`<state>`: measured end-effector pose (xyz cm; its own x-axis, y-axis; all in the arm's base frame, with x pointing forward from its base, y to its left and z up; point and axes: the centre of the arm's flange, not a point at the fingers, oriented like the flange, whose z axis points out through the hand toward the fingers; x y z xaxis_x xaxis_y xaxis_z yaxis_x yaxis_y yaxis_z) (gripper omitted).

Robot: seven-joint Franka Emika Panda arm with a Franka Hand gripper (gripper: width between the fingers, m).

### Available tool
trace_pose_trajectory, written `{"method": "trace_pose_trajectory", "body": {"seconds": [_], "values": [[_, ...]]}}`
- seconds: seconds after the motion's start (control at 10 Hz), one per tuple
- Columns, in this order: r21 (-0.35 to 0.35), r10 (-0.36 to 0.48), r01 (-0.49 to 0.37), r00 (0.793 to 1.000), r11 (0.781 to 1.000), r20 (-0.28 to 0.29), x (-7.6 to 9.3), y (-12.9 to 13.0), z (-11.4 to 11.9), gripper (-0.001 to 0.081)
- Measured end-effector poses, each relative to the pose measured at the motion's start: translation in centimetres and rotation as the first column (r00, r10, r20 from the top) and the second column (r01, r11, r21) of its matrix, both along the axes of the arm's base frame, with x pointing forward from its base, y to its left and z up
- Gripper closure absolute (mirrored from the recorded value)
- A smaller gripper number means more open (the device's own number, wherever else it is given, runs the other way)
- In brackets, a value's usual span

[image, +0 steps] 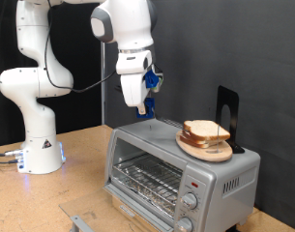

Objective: Make a piece of toast with the oven

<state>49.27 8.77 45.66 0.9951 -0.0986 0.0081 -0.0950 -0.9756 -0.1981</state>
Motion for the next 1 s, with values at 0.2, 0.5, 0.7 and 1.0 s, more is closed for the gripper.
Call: {"method": "trace_pose_trajectory", "body": {"seconds": [0.2,0.5,0.7,1.0], "values": [[-0.007,-0.005,0.005,1.000,1.000,0.001,0.8,0.4,-0.3,0.0339],[-0.009,0.002,-0.002,1.000,1.000,0.012,1.8,1.5,-0.3,0.0339],[-0.011,0.000,0.000,1.000,1.000,0.010,2.3,2.2,-0.3,0.0339],[-0.004,-0.066,0.066,0.998,0.998,-0.006,3.1,3.0,-0.6,0.0339]]}}
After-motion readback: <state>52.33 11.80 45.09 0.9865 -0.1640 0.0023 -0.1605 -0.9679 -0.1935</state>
